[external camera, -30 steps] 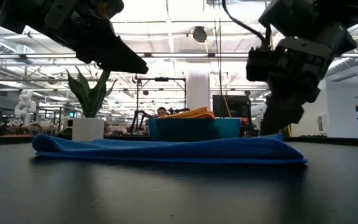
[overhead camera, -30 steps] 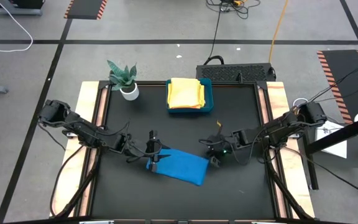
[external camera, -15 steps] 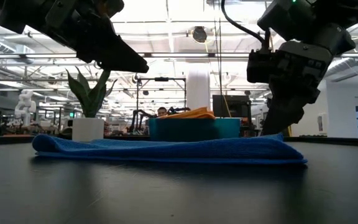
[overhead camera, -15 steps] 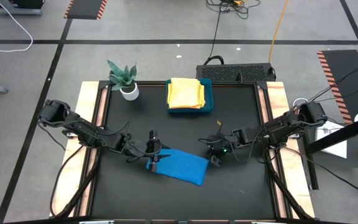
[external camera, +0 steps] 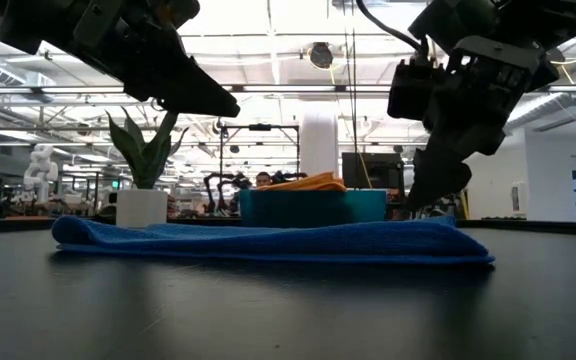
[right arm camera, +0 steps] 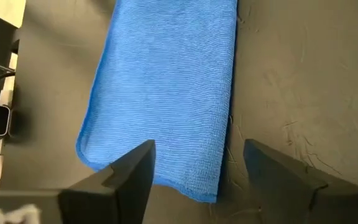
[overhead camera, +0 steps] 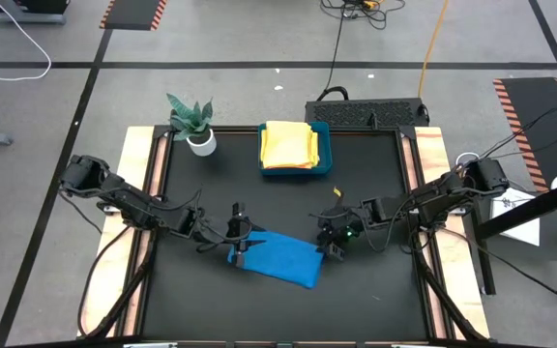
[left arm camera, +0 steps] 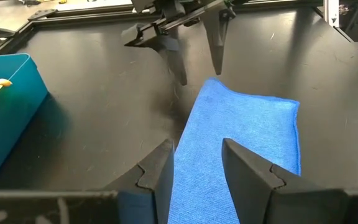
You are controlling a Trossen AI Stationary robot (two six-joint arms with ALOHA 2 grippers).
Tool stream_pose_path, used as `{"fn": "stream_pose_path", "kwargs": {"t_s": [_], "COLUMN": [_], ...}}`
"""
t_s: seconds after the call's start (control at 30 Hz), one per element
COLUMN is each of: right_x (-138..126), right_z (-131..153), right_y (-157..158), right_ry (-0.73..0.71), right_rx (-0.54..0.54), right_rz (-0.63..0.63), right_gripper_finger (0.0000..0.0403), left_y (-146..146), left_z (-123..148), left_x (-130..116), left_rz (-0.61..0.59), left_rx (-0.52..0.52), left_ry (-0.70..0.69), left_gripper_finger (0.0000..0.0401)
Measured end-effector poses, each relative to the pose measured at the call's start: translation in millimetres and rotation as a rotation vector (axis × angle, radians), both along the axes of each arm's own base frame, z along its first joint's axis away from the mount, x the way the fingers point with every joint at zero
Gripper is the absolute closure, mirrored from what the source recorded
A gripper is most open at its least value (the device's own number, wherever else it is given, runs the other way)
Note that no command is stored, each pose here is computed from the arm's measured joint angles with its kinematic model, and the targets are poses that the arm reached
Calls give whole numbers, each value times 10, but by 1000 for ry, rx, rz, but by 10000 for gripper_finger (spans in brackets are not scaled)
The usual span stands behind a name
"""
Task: Fold microfiber towels
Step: Fold the blue microfiber cloth
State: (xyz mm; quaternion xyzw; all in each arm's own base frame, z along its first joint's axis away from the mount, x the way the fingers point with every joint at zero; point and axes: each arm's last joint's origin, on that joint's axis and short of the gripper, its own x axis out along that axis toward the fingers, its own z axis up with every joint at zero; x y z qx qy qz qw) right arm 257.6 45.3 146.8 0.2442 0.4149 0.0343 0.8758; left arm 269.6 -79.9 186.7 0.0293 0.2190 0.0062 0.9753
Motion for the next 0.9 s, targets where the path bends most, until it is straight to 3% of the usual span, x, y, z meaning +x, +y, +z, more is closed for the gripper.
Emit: {"fn": "stream_pose_path", "kwargs": {"t_s": [0.9], "right_x": [10], "right_z": [5], "right_y": [-10], "right_ry": [-18], "right_rx": [-45], "right_rz": [-31], "right_gripper_finger": [170], "left_y": [-1], "left_z": [4], "left_x": [2], "left_rz": [13], "left_rx": [-30], "left_ry": [-5], "left_gripper_finger": [265]}}
